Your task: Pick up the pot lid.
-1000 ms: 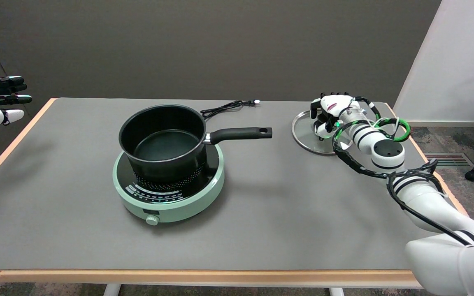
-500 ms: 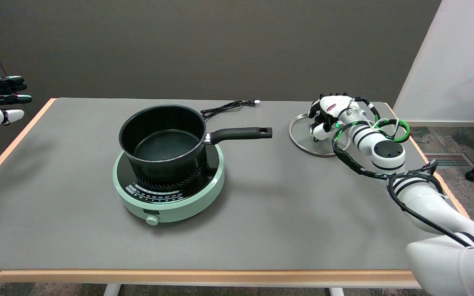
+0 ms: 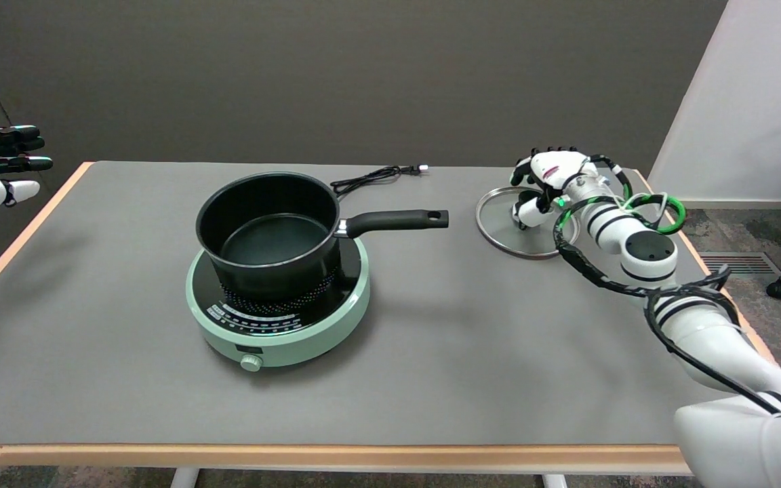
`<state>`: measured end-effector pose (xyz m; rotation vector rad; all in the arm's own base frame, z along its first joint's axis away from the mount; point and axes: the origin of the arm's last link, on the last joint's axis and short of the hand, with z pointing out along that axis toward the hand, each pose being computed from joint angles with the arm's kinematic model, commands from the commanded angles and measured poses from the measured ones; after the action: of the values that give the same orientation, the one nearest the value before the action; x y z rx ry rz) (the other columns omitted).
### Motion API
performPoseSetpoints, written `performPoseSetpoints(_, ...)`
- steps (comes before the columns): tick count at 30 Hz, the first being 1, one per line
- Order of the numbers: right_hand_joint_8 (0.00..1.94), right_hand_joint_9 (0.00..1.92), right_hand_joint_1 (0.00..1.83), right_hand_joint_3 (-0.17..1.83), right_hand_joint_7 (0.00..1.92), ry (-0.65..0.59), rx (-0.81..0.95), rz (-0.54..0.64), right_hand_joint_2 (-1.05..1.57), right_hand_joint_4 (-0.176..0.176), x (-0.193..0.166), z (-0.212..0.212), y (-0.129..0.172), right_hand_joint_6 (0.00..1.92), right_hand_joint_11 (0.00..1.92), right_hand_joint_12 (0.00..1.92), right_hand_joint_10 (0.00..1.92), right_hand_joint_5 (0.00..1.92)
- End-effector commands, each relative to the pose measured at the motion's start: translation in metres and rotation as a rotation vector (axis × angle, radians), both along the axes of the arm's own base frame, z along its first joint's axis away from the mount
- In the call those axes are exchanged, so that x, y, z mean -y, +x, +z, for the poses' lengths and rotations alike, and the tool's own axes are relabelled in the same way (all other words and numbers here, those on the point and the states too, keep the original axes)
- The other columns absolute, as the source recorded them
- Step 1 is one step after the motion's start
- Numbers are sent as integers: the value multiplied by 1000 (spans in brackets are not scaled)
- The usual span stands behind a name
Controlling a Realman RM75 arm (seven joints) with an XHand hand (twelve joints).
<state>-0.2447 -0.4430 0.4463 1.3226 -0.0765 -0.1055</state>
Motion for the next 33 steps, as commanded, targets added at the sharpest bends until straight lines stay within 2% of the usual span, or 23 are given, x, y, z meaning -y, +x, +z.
performPoseSetpoints(1,242,707,882,982,741,-28,-44,41,663,122,-35,21,8,468,569,1273,540,660)
performPoseSetpoints(19,262,723,899,986,760,4,-32,48,654,127,-31,12,10,439,578,1303,566,650)
performPoseSetpoints(33,228,709,913,1010,721,-11,8,-14,619,109,-19,15,-9,347,576,1300,561,605)
